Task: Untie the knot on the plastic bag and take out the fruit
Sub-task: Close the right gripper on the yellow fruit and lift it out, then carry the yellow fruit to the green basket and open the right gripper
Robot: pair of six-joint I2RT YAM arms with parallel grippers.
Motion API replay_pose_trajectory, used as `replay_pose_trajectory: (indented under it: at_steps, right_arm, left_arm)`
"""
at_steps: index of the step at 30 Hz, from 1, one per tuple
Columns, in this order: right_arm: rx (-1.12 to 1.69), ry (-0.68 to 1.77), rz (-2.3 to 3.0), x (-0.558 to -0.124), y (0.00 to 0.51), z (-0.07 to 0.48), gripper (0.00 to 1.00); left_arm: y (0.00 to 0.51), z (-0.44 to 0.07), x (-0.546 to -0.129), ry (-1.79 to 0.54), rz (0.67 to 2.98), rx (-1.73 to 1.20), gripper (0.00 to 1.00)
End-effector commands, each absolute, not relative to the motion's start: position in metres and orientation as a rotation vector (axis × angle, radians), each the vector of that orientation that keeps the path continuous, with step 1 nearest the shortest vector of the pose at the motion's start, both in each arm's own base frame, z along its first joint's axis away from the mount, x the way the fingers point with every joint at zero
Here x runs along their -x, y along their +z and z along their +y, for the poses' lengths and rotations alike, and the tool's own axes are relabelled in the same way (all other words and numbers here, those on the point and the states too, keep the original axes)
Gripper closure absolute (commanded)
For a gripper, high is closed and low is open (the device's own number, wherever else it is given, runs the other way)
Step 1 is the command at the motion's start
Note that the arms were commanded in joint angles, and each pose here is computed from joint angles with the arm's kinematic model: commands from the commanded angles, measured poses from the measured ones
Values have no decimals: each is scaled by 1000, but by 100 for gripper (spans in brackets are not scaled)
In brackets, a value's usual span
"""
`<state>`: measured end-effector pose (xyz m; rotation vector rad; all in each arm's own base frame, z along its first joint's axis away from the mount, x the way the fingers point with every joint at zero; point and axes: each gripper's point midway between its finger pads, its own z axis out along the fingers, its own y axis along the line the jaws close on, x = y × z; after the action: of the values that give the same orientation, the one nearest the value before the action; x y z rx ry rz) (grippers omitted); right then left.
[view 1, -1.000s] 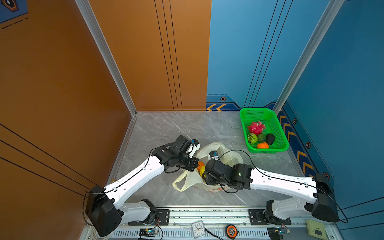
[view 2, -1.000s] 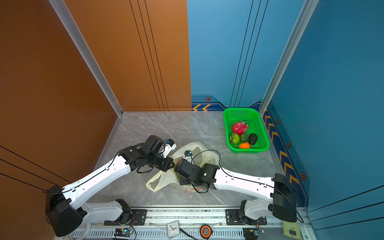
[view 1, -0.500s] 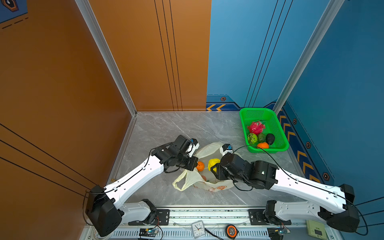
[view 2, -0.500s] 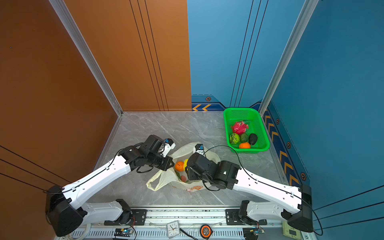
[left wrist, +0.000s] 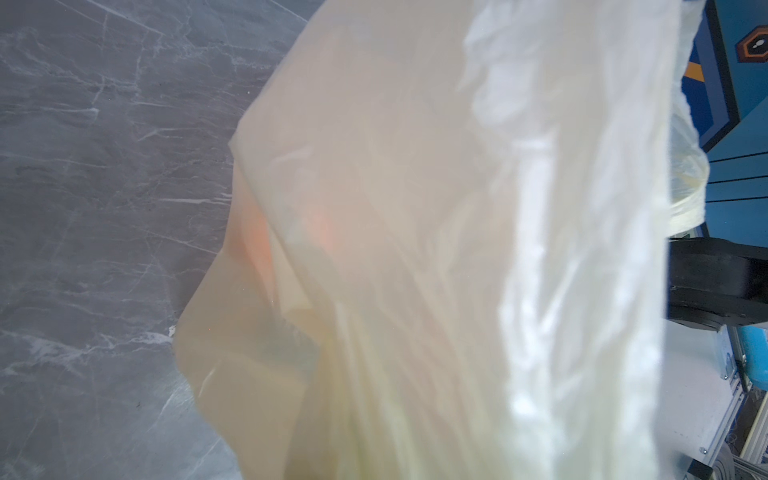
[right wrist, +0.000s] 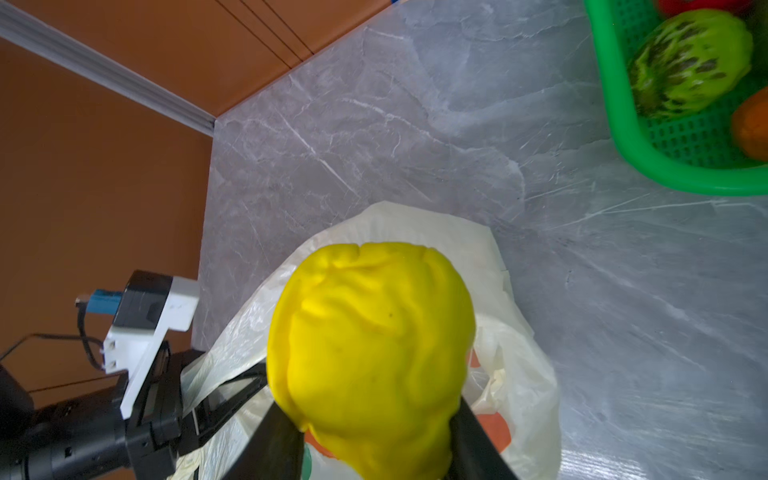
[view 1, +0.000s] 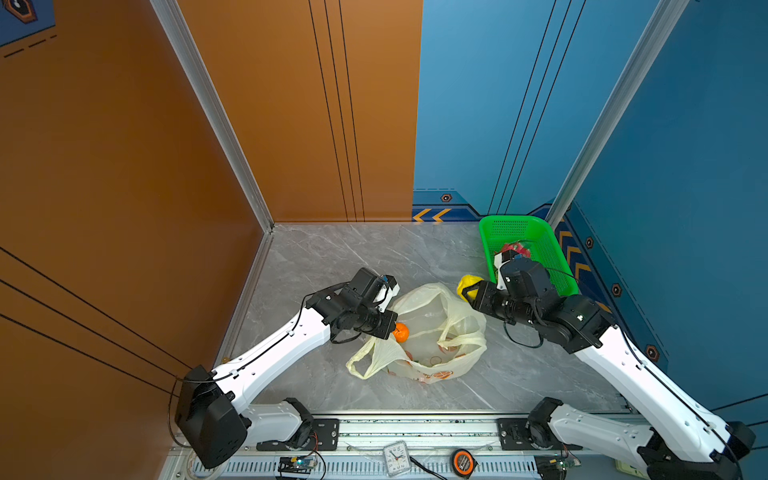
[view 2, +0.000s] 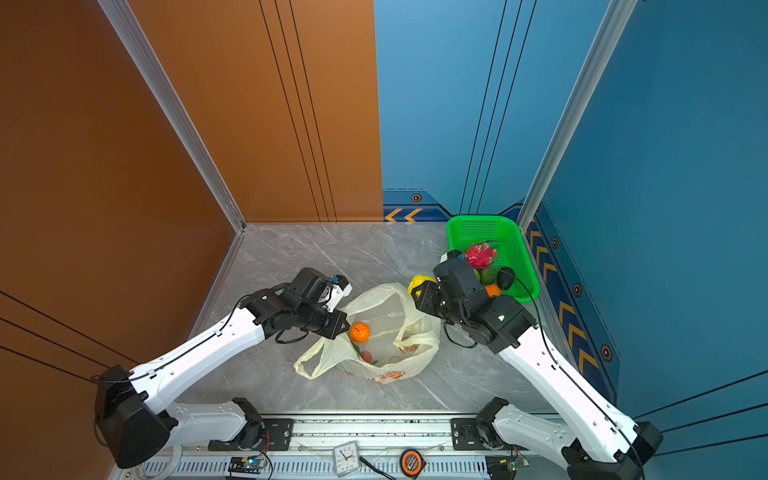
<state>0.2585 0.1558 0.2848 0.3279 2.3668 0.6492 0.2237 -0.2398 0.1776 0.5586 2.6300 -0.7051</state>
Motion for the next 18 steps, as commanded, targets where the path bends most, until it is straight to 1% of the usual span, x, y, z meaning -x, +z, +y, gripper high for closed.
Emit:
replay_pose_trajectory:
  at_steps: [1,11,18]
  right_arm:
    - [-312,624,2408,-267,282,133,58]
    - [-587,409,2363,-351,246,19,57]
    - [-746,331,2333,-407,210,-40,56]
  left_arm:
    - [189,-241,-230,-706,2601,-545,95]
    - [185,-245,-226,-710,2609,-580,95]
    - [187,-250,-222,-715,2599,-604,95]
